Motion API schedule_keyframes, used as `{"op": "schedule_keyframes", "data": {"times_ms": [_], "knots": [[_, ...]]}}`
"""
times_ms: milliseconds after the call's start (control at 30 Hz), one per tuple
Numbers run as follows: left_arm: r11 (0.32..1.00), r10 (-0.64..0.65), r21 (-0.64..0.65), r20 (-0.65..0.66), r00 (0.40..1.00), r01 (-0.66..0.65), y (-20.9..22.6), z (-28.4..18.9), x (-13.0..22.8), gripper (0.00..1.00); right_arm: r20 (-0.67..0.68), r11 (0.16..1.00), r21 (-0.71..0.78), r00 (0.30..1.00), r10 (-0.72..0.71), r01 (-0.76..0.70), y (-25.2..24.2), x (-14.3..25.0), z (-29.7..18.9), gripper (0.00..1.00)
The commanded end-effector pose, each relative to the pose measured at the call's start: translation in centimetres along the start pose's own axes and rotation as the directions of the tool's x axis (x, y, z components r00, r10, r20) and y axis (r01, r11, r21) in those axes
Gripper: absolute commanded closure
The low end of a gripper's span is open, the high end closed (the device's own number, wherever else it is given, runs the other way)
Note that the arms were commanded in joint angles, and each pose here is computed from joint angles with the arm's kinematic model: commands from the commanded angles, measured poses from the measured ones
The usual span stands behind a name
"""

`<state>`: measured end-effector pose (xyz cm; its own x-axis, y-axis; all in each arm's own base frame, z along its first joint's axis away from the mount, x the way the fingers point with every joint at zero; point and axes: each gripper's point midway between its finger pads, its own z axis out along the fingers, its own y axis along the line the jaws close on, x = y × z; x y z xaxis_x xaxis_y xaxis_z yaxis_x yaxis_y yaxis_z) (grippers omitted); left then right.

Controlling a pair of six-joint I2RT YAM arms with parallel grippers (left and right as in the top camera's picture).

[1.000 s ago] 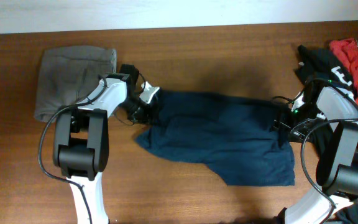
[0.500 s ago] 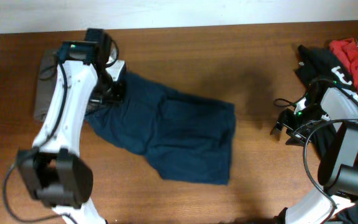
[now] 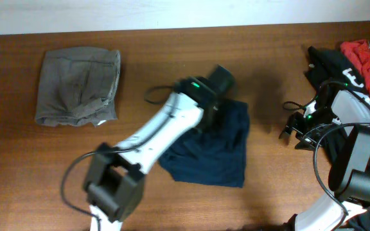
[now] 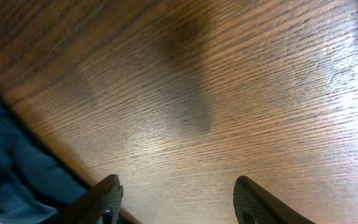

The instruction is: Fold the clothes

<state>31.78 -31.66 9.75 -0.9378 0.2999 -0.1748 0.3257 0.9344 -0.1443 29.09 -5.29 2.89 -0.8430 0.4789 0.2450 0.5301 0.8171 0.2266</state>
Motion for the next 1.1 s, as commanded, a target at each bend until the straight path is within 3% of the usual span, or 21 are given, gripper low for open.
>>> {"op": "schedule_keyframes", "data": {"times_ms": [0,33,200,233,333,367,433,533,700,733,800,867,933,967,1000,1067], "knots": [[1.000,0.026,0.011,-0.068,0.997,-0.026,-3.8,3.9,2.5,0.54,0.008,1.000,-0.012,1.000,-0.007,0.007,0.2,-0.4,-0.3,0.37],[0.999,0.042,-0.015,-0.072,0.997,-0.044,-4.0,4.6,2.9,0.42,0.008,1.000,-0.011,1.000,-0.007,0.007,0.2,-0.3,-0.3,0.37],[0.999,0.042,-0.027,-0.055,0.998,-0.043,-3.6,2.3,2.0,0.31,0.005,1.000,-0.011,1.000,-0.007,0.007,0.2,-0.3,-0.3,0.37],[0.999,0.034,-0.028,-0.050,0.998,-0.035,-3.3,1.4,1.7,0.25,0.006,1.000,-0.012,1.000,-0.007,0.007,0.3,-0.3,-0.3,0.37],[0.997,-0.003,-0.082,0.007,1.000,0.003,-1.0,-3.4,0.0,0.23,0.012,0.995,-0.083,0.998,-0.059,0.059,1.6,-0.4,-0.6,0.40],[0.992,-0.015,-0.121,0.038,0.999,0.020,0.3,-5.5,-0.5,0.01,0.025,0.981,-0.152,0.993,-0.114,0.117,2.9,-0.4,-1.2,0.42],[0.985,-0.041,-0.164,0.076,0.996,0.053,2.5,-8.0,-1.2,0.01,0.065,0.935,-0.284,0.977,-0.204,0.214,5.5,0.0,-2.6,0.42],[0.973,-0.083,-0.206,0.099,0.992,0.102,6.1,-9.8,-1.8,0.01,0.154,0.829,-0.424,0.931,-0.331,0.365,8.8,1.9,-5.4,0.34],[0.982,-0.070,-0.176,0.024,0.997,0.073,9.0,-7.6,-1.8,0.01,0.168,0.779,-0.404,0.876,-0.452,0.480,11.3,5.2,-6.5,0.33],[0.999,0.002,-0.041,-0.022,1.000,-0.003,8.2,-5.3,-1.6,0.01,0.116,0.782,-0.354,0.854,-0.508,0.513,11.9,6.5,-5.1,0.38],[0.999,0.016,0.035,-0.047,0.999,-0.014,8.3,-3.0,-1.2,0.01,0.089,0.772,-0.333,0.833,-0.545,0.541,12.6,7.4,-3.4,0.41],[0.999,-0.017,0.033,-0.070,0.997,0.019,9.9,-0.5,-0.5,0.01,0.067,0.756,-0.334,0.814,-0.577,0.563,14.0,8.6,-0.4,0.58],[0.999,-0.033,0.033,-0.075,0.997,0.036,10.8,0.9,0.0,0.01,0.060,0.748,-0.328,0.803,-0.593,0.577,14.8,9.2,1.7,0.66],[0.999,-0.037,0.031,-0.076,0.996,0.039,11.2,1.4,0.1,0.01,0.050,0.769,-0.300,0.814,-0.578,0.565,14.7,9.4,3.2,0.72],[0.999,-0.035,0.034,-0.078,0.996,0.038,12.4,2.6,0.6,0.01,0.031,0.860,-0.159,0.873,-0.486,0.485,12.7,8.5,5.3,0.76],[0.997,-0.047,0.054,-0.105,0.993,0.052,12.9,3.2,1.5,0.01,0.036,0.914,-0.034,0.914,-0.403,0.404,10.4,7.5,6.2,0.77]]}}
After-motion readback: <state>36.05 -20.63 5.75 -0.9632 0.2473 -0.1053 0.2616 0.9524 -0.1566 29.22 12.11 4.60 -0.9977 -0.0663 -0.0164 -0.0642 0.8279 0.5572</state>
